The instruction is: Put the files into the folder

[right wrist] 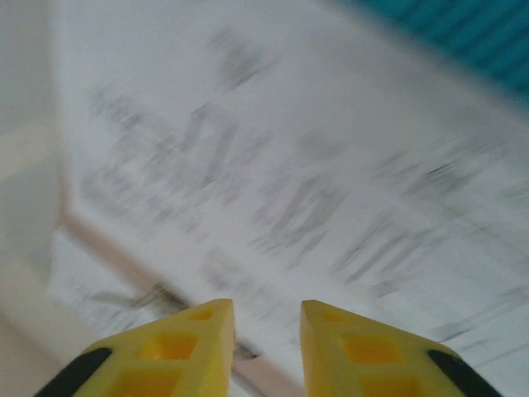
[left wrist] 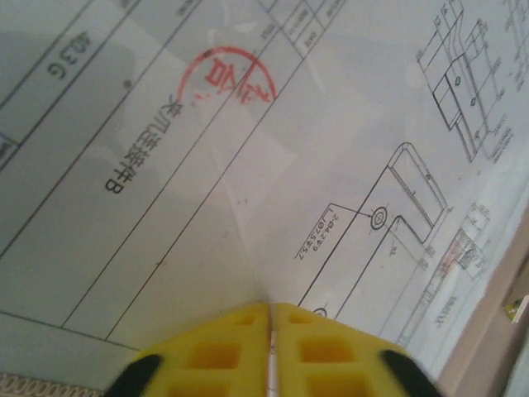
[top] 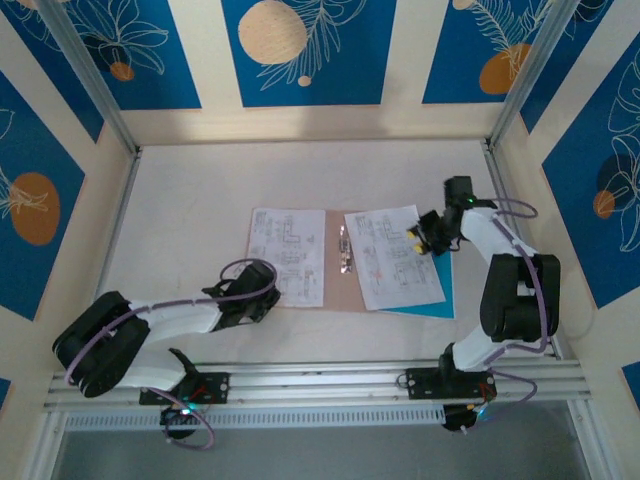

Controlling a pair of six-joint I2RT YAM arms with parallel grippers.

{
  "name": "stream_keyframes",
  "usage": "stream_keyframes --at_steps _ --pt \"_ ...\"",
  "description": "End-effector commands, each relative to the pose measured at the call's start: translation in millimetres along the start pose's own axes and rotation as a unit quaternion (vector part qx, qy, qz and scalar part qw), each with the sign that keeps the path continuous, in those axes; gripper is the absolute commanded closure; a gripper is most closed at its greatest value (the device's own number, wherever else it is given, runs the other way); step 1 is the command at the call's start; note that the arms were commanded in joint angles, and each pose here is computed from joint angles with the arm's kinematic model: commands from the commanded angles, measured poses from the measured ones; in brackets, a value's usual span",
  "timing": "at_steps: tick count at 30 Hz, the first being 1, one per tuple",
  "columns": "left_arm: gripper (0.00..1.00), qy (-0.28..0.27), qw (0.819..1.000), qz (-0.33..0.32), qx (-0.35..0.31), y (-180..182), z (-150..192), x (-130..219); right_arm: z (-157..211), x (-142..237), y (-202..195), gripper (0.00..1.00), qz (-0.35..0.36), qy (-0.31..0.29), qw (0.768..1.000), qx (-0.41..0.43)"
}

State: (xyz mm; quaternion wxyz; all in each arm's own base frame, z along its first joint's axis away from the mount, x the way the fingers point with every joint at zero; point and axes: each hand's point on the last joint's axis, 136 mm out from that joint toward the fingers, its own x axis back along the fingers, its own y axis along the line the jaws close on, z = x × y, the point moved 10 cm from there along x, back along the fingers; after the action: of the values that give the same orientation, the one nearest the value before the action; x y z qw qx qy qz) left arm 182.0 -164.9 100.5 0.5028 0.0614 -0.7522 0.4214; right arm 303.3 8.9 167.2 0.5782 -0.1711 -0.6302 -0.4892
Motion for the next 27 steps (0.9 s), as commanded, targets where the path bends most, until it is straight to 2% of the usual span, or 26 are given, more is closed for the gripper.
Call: stream_keyframes --at_steps 1,4,7,10,14,21,27 --pt "0.78 0.012 0.998 -0.03 -0.057 -13.1 -0.9 6.6 -14.4 0.4 -21.0 0.75 0.032 0.008 0.999 0.013" --pt "0.66 0.018 0.996 -0.007 -0.086 -36.9 6.8 11.9 -36.8 -3.3 -32.1 0.79 0.042 0.004 0.999 -0.014" --pt "0.63 0.039 0.991 0.018 -0.123 -61.7 22.7 9.8 -56.0 -10.0 -37.8 0.85 0.067 0.007 0.997 -0.033" --pt "0.64 0.072 0.985 0.048 -0.147 -83.7 41.8 -3.3 -67.7 -16.1 -45.1 0.9 0.106 0.005 0.993 -0.048" --pt "0.69 0.106 0.979 0.052 -0.168 -99.4 61.9 -24.8 -74.6 -25.5 -51.4 0.91 0.122 0.014 0.991 -0.058" --pt "0.74 0.116 0.977 0.026 -0.177 -92.5 69.5 -54.4 -61.0 -47.2 -41.8 0.92 0.125 0.048 0.99 -0.05" --pt "0.78 0.118 0.977 0.018 -0.177 -85.4 71.2 -63.5 -51.3 -54.8 -38.8 0.92 0.104 0.061 0.989 -0.08"
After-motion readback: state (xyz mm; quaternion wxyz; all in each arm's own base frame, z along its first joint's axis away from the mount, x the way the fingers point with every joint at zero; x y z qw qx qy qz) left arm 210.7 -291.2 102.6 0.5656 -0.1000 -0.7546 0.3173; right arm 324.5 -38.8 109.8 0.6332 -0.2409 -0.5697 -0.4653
